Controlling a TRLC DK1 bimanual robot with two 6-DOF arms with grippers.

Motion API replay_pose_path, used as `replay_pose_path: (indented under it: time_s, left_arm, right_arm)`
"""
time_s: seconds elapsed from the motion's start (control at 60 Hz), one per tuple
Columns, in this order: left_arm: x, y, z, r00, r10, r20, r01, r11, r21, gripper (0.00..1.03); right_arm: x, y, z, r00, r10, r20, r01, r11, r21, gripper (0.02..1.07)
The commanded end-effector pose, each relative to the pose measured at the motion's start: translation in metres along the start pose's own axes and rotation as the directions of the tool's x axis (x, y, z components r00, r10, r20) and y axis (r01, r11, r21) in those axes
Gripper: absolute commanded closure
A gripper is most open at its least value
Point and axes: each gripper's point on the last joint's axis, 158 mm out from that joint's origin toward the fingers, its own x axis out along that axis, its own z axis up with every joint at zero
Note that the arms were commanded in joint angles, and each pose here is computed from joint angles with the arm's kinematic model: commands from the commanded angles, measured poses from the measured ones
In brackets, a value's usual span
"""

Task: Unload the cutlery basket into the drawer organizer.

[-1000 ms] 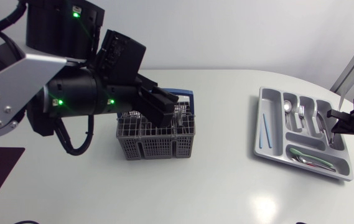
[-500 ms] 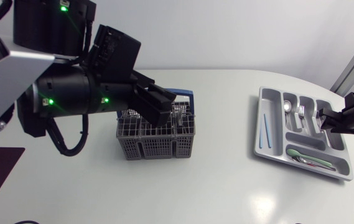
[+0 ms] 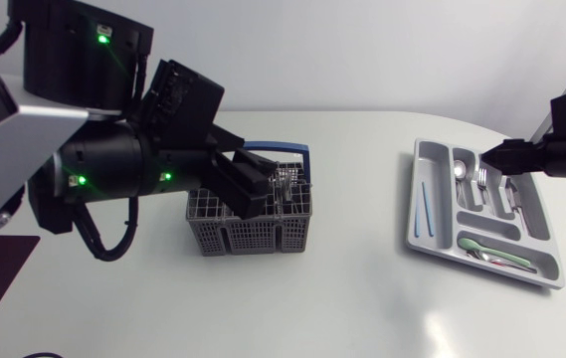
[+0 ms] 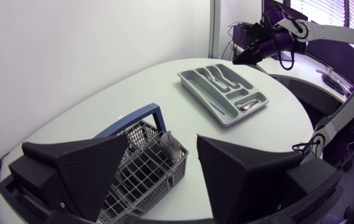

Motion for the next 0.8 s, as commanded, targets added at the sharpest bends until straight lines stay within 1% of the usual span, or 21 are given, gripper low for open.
replay_pose_path:
  time_s: [0.0,0.117,0.183,0.267,0.45,0.6,0.717,0.783]
  left_arm:
    - [0.0,-0.002,-0.008,1.0,0.003,-0.003,-0.003,1.0,0.028,0.05]
    - [0.002,-0.003,-0.012,1.0,0.001,-0.014,0.0,1.0,0.028,0.05]
    - [0.004,-0.005,-0.015,1.0,-0.002,-0.021,0.002,1.0,0.029,0.05]
    - [0.007,-0.003,-0.017,0.999,0.022,-0.026,-0.021,0.999,0.038,0.05]
    - [0.01,0.006,-0.028,0.998,0.056,-0.038,-0.054,0.997,0.06,0.05]
    - [0.015,0.016,-0.042,0.995,0.078,-0.061,-0.073,0.995,0.074,0.06]
    - [0.023,0.025,-0.061,0.992,0.097,-0.083,-0.089,0.991,0.1,0.06]
    - [0.027,0.028,-0.069,0.99,0.104,-0.092,-0.095,0.99,0.104,0.06]
  right_arm:
    - [-0.002,0.033,-0.01,0.998,0.063,-0.008,-0.063,0.996,-0.056,0.35]
    - [-0.005,0.076,-0.016,0.991,0.135,-0.015,-0.136,0.985,-0.11,0.35]
    - [-0.005,0.094,-0.02,0.984,0.173,-0.032,-0.176,0.978,-0.116,0.34]
    - [-0.007,0.118,-0.025,0.973,0.224,-0.057,-0.229,0.966,-0.117,0.34]
    - [-0.02,0.164,-0.018,0.946,0.321,-0.054,-0.325,0.938,-0.123,0.32]
    - [-0.027,0.198,-0.019,0.916,0.389,-0.1,-0.399,0.911,-0.106,0.32]
    - [-0.027,0.218,-0.017,0.9,0.42,-0.119,-0.428,0.903,-0.042,0.32]
    - [-0.027,0.229,-0.015,0.894,0.431,-0.124,-0.437,0.899,-0.025,0.32]
